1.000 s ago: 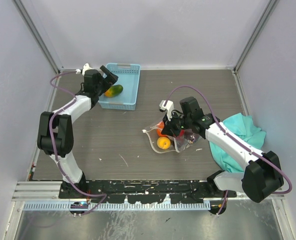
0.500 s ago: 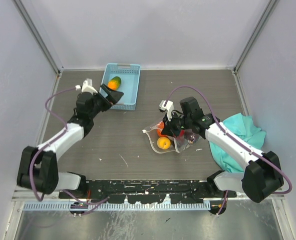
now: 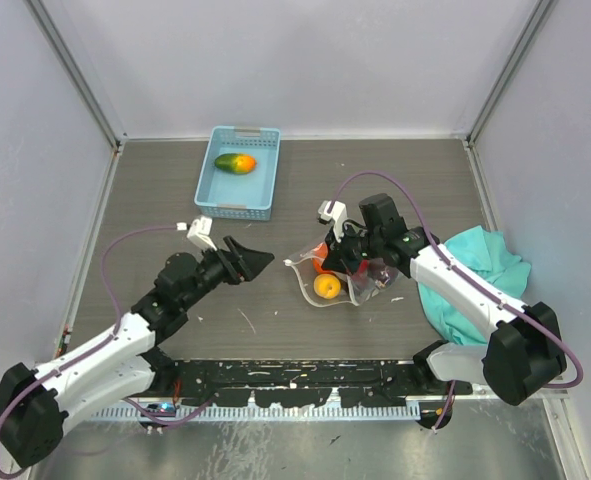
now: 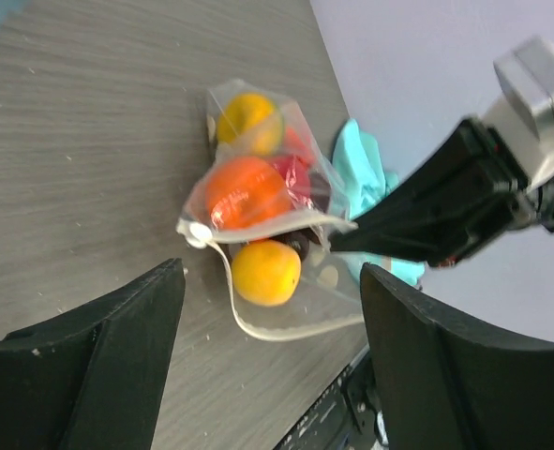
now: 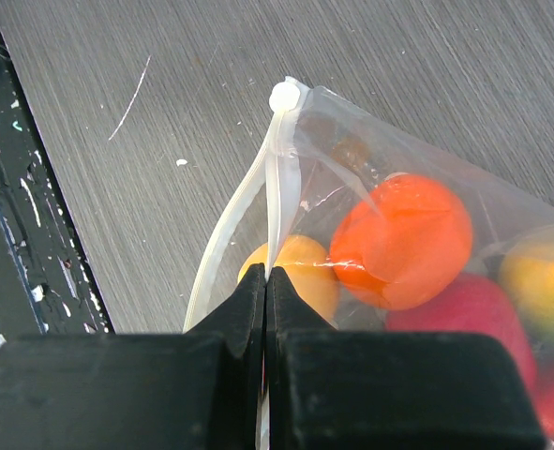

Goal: Open the zip-top bag and remove the fake food
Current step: Pick up the fake fruit from the zipper food storage bag.

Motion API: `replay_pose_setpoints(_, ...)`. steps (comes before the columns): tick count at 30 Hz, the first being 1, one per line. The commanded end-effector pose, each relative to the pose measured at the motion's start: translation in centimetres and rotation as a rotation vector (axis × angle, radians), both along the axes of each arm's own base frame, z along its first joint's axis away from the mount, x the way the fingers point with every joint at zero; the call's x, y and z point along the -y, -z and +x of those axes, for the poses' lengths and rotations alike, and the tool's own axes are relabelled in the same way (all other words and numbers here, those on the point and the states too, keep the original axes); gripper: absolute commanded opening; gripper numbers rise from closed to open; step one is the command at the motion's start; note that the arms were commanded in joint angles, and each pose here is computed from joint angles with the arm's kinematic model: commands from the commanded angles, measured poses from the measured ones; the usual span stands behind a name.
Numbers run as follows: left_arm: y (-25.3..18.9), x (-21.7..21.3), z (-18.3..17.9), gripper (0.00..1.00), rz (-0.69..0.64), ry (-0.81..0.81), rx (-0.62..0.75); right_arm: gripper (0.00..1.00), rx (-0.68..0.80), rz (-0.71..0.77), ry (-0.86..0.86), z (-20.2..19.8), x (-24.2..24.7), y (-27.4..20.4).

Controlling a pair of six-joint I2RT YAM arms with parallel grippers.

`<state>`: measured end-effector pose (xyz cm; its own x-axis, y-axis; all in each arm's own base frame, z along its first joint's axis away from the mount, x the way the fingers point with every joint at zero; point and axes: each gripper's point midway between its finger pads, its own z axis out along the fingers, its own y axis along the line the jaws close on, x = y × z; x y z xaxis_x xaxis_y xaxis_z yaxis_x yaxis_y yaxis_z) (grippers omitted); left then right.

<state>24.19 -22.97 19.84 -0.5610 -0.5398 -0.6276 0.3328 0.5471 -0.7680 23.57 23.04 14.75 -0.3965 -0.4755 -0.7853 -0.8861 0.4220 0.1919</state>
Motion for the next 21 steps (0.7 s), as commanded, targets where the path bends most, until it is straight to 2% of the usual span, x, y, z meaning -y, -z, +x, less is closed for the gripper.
replay_pose_setpoints(1,-0.5,1.8,-1.5,0.7,-0.002,0.033,0.051,0.01,0.048,0.04,-0.009,0.6,-0.5,-1.6)
replay_pose_setpoints(5,0.2,4.2,-2.5,0.66,0.029,0.091,0.081,0.01,0.047,0.039,-0.008,0.6,-0.4,-1.6)
replay_pose_setpoints(9,0.9,6.9,-3.3,0.65,0.107,0.154,0.128,0.01,0.043,0.041,-0.012,0.6,-0.5,-1.6)
replay_pose_setpoints(18,1.7,11.8,-3.9,0.65,0.187,0.261,0.282,0.01,0.04,0.046,-0.018,0.4,-0.5,-1.7)
replay_pose_setpoints(21,3.6,13.2,-3.6,0.65,0.25,0.286,0.312,0.01,0.039,0.049,-0.021,0.4,-0.6,-1.7)
